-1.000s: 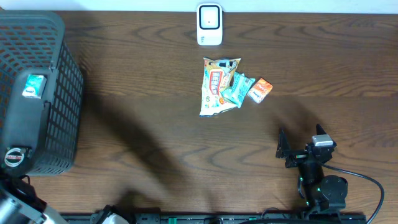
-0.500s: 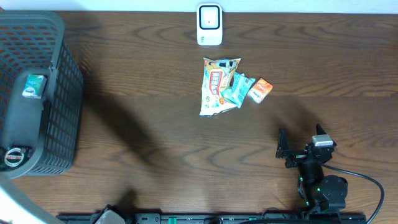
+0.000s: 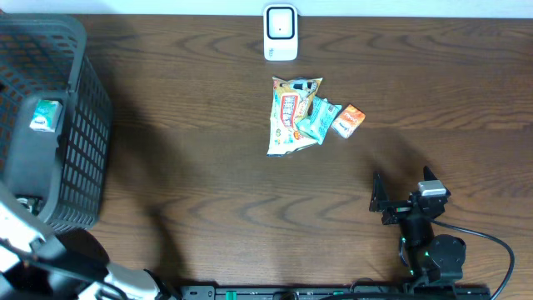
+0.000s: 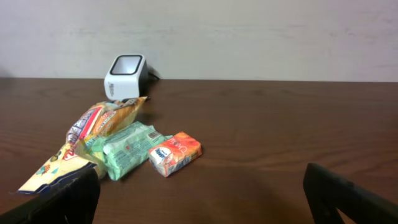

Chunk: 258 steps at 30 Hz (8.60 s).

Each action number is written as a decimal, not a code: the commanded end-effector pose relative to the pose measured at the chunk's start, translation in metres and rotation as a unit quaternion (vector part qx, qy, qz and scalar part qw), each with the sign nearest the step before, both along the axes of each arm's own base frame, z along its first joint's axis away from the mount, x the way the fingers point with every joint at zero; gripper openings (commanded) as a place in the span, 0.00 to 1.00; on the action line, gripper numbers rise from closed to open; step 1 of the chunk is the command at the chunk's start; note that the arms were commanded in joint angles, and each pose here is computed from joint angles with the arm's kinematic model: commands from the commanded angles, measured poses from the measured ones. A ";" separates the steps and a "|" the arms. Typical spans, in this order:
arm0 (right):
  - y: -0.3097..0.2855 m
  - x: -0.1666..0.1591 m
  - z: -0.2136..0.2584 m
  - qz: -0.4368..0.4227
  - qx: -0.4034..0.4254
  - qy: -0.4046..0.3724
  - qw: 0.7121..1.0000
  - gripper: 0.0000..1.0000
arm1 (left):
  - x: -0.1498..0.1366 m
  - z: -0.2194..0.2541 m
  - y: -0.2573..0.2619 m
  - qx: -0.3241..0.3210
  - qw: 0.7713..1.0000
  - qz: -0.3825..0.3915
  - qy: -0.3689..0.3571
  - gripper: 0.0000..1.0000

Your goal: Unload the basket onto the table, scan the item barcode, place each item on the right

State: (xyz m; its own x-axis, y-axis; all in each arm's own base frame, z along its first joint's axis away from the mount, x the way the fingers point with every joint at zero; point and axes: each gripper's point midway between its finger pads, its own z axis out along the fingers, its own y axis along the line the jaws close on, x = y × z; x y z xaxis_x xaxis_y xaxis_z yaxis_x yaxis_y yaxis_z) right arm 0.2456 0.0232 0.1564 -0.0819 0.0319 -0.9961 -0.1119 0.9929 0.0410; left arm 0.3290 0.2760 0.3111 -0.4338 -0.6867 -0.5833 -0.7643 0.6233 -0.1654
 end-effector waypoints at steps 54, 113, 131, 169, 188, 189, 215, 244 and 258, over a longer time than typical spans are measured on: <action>0.001 0.000 -0.001 0.001 -0.008 0.000 1.000 0.99 | 0.100 -0.239 0.024 0.070 0.952 -0.200 0.221 0.70; 0.001 0.000 -0.001 0.001 -0.008 0.000 1.000 0.99 | 0.024 -0.042 -0.003 0.079 0.996 0.022 0.032 0.07; 0.001 0.000 -0.001 0.001 -0.008 0.000 1.000 0.99 | 0.007 0.090 -0.243 -0.164 0.911 -0.302 -0.229 0.07; 0.001 0.000 -0.001 0.001 -0.008 0.000 1.000 0.99 | 0.087 -0.182 -0.606 -0.202 0.870 -0.448 0.047 0.08; 0.001 0.000 -0.001 0.001 -0.008 0.000 1.000 0.99 | 0.100 -0.180 -0.626 -0.170 0.874 -0.454 -0.001 0.32; 0.001 0.000 -0.001 0.001 -0.008 0.000 1.000 0.99 | 0.099 -0.181 -0.625 -0.170 0.875 -0.454 0.001 0.32; 0.001 0.000 -0.001 0.001 -0.008 0.000 1.000 0.99 | 0.060 0.061 -0.394 -0.039 0.897 -0.406 -0.173 0.72; 0.001 0.000 -0.001 0.001 -0.008 0.000 1.000 0.99 | -0.103 -0.006 -0.039 0.002 0.967 0.253 0.029 0.73; 0.001 0.000 -0.001 0.001 -0.008 0.000 1.000 0.99 | -0.115 -0.083 0.005 -0.058 0.938 0.308 0.152 0.73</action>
State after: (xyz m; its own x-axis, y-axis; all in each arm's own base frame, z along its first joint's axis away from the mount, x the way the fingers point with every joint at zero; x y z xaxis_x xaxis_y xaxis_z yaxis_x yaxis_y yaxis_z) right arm 0.2456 0.0232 0.1564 -0.0819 0.0319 -0.9961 -0.1119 0.9929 0.0410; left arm 0.2175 0.2743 0.2416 -0.0766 -0.8997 -0.4297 -0.9971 0.0688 0.0337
